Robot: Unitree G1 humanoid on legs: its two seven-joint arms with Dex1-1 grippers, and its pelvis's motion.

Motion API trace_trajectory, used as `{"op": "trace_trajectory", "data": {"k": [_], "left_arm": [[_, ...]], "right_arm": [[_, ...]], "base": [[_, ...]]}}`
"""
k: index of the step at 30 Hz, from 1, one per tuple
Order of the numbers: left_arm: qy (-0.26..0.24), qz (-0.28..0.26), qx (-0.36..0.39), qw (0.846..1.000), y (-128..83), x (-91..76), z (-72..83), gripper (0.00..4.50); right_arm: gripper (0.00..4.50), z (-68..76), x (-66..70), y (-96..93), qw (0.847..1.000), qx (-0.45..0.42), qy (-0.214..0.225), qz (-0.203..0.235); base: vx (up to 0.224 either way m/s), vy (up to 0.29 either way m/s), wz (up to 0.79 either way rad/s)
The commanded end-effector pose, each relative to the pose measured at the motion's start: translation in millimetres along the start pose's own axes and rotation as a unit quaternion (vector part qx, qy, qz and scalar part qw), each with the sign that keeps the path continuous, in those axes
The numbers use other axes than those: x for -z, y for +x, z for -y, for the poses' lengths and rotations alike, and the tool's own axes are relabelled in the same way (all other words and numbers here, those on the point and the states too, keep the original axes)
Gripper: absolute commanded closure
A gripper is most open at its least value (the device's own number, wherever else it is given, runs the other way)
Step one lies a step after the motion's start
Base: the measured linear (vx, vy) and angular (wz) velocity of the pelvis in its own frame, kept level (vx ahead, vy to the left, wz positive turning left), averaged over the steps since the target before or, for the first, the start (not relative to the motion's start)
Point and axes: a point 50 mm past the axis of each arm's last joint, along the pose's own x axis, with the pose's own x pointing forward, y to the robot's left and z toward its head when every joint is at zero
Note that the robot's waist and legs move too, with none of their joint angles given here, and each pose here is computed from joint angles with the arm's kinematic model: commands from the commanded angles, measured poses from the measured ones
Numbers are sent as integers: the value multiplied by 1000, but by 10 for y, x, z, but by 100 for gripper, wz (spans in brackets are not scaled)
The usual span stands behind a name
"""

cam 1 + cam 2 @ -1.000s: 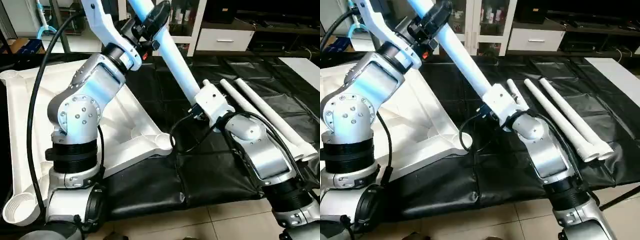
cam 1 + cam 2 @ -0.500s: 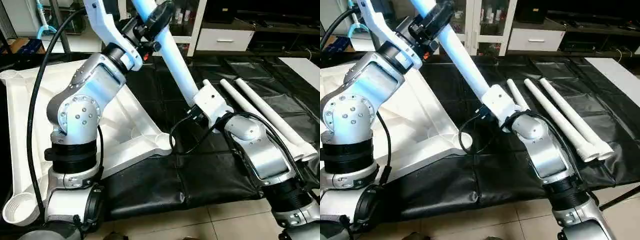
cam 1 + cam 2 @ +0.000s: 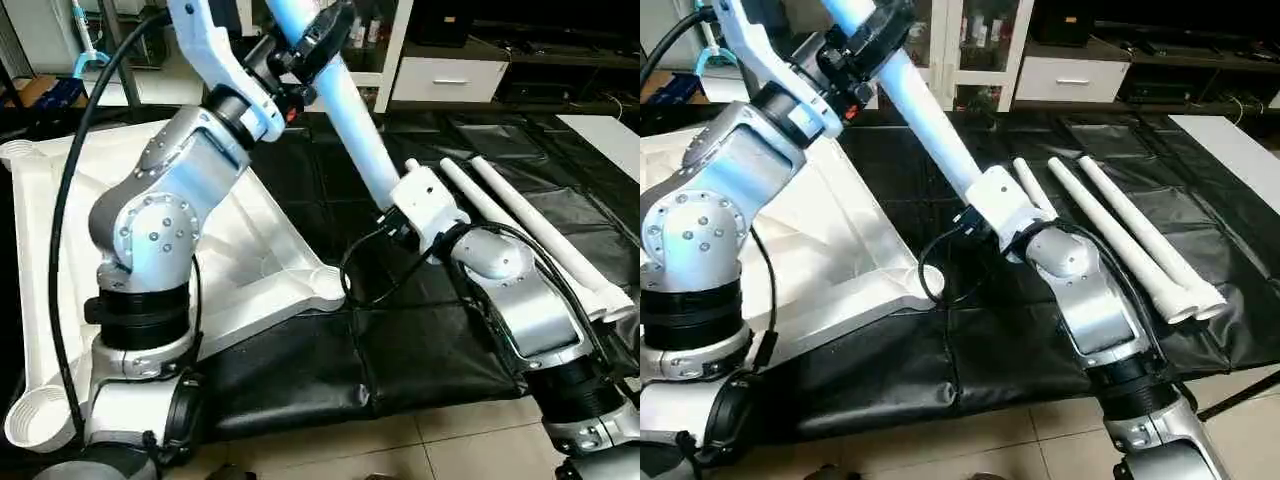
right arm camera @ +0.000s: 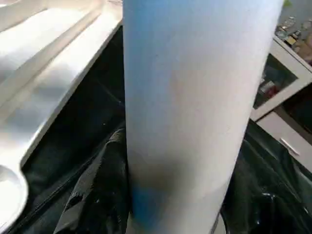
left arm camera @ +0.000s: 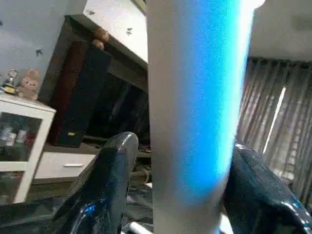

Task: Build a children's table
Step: Pick table leg

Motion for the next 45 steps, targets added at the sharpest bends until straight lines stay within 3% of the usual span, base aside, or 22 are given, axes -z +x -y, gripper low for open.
{"op": "trace_trajectory", "data": {"k": [1, 3, 5, 7, 8, 9, 12, 15, 17, 20, 21, 24, 26, 32, 33, 34, 35, 36, 37, 41, 44, 45], "left_arm": [[13, -4, -3, 1000, -10, 20, 2, 140], [12, -8, 2, 1000, -13, 28, 10, 139], [23, -25, 27, 999, -45, 79, 64, 139], [16, -27, 43, 999, -70, 108, 110, 139], [12, -25, 56, 998, -99, 119, 136, 139], [12, -25, 56, 998, -99, 119, 136, 139], [62, -87, 64, 992, -268, 263, 34, 139], [140, -170, 30, 975, -416, 466, -162, 139], [227, -252, -5, 941, -621, 688, -406, 139], [314, -358, 8, 879, -950, 965, -587, 139], [314, -358, 8, 879, -950, 965, -587, 139], [356, -433, 65, 825, -1208, 1154, -611, 139], [354, -446, 76, 819, -1265, 1199, -606, 139], [372, -455, 82, 805, -1328, 1285, -639, 139], [379, -456, 78, 801, -1357, 1319, -670, 139], [381, -457, 77, 800, -1361, 1323, -674, 139], [386, -457, 76, 798, -1375, 1337, -684, 139], [390, -457, 76, 796, -1382, 1346, -688, 139], [397, -455, 77, 793, -1389, 1355, -690, 139], [392, -462, 93, 790, -1438, 1401, -671, 139], [355, -452, 106, 811, -1446, 1421, -600, 139], [332, -440, 106, 828, -1408, 1410, -559, 139]], "right_arm": [[259, 231, -14, -12, 997, 70, 42, 4], [259, 310, -8, -14, 993, 98, 59, 4], [259, 583, 43, -47, 976, 177, 129, 9], [259, 712, 93, -73, 958, 194, 211, 29], [259, 767, 116, -89, 940, 179, 284, 55], [259, 767, 116, -89, 940, 179, 284, 55], [259, 797, 81, -186, 893, 67, 424, 139], [259, 802, 56, -281, 866, 4, 467, 179], [260, 809, 49, -385, 832, -52, 509, 215], [260, 854, 36, -505, 782, -96, 561, 254], [260, 854, 36, -505, 782, -96, 561, 254], [260, 902, 30, -577, 743, -116, 596, 280], [260, 909, 37, -595, 734, -123, 605, 284], [260, 858, 59, -609, 732, -139, 610, 270], [260, 838, 129, -526, 784, -82, 577, 215], [260, 834, 147, -508, 796, -69, 566, 201], [260, 822, 205, -452, 838, -25, 522, 156], [260, 808, 235, -421, 867, 0, 482, 126], [260, 759, 256, -383, 909, 24, 407, 86], [260, 640, 239, -359, 936, 30, 342, 74], [260, 553, 272, -344, 948, 38, 309, 62], [260, 498, 314, -330, 957, 41, 283, 48]], "base": [[0, 0, 0], [0, 0, 0], [0, 0, 0], [0, 0, 0], [0, 0, 0], [0, 0, 0], [0, 0, 0], [0, 0, 0], [0, 0, 0], [0, 0, 0], [0, 0, 0], [0, 0, 0], [0, 0, 0], [0, 0, 0], [0, 0, 0], [0, 0, 0], [0, 0, 0], [0, 0, 0], [0, 0, 0], [0, 0, 0], [0, 0, 0], [0, 0, 0]]}}
